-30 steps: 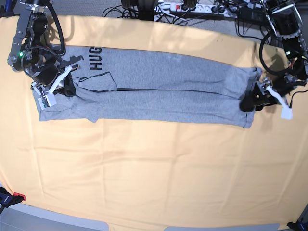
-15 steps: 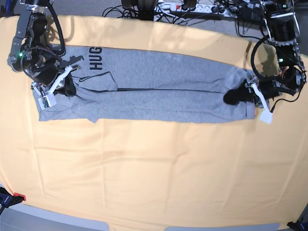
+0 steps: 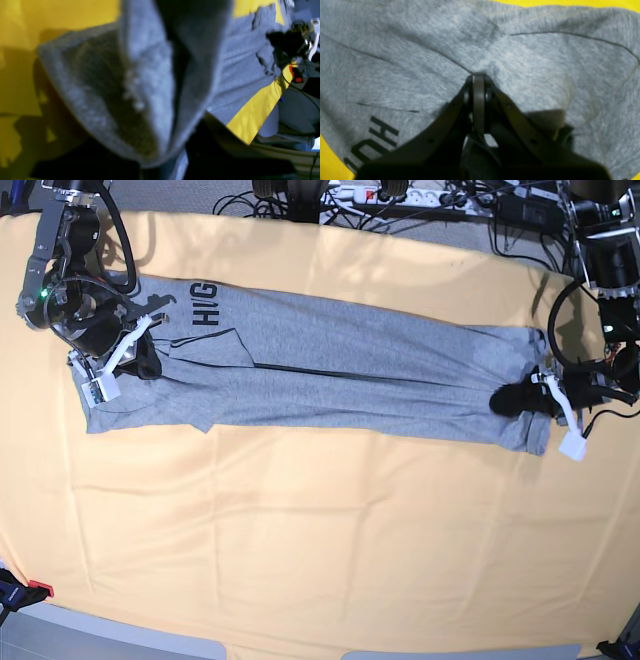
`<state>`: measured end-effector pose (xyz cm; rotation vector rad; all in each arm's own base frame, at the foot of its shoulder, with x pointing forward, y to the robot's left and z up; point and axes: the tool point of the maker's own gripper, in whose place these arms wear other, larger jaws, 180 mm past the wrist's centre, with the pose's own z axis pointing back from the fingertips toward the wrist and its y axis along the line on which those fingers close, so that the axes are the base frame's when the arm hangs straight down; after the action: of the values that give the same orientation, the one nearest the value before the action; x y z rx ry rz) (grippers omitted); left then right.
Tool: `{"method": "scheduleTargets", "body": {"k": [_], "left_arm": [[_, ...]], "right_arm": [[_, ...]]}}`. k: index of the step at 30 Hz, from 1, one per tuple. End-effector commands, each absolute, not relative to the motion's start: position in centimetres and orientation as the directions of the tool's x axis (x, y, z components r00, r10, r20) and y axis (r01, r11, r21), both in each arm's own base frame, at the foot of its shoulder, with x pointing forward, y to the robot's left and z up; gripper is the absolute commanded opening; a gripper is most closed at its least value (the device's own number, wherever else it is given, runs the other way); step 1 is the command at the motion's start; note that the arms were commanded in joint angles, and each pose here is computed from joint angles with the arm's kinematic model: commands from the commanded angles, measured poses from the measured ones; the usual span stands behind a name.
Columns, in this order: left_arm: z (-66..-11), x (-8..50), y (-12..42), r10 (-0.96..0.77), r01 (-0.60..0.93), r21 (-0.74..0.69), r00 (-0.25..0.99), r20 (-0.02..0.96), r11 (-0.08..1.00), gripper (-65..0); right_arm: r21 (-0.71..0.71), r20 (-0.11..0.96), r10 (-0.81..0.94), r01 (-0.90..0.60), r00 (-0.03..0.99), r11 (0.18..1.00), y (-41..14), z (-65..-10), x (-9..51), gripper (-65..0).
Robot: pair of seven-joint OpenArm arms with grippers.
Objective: Layout the t-shirt on the table in an organized manner, then fold the t-shirt properly
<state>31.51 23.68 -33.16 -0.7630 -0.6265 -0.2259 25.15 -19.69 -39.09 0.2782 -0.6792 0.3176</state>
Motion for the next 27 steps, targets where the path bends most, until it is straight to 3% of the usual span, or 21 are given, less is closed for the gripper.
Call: {"method": "scheduleTargets", "body": {"k": [1,6,14,27], "left_arm": [[-31.2,32.6,24.6,0.046,0.428,-0.552,0.760,0.649,0.715,-65.0],[-29.4,32.7,22.6,0.124,0.470,-0.633,0.735,0.667,0.616,-65.0],[-28.2,33.1,19.5,0.122,0.526,-0.631,0.706,0.698,0.570,-65.0],[-25.1,28.1,6.4,-0.046,0.786,-0.525,0.568,0.822,0.325,-65.0]], "right_arm": [[0.117,0.612,0.228,-0.372,0.757,0.921,-20.6,-39.5,24.6,-65.0],[0.117,0.612,0.228,-0.371,0.757,0.921,-20.6,-39.5,24.6,-65.0],[0.117,0.614,0.227,-0.371,0.756,0.921,-20.6,-39.5,24.6,-65.0],[0.117,0.614,0.226,-0.371,0.756,0.921,-20.6,-39.5,24.6,-65.0]]}}
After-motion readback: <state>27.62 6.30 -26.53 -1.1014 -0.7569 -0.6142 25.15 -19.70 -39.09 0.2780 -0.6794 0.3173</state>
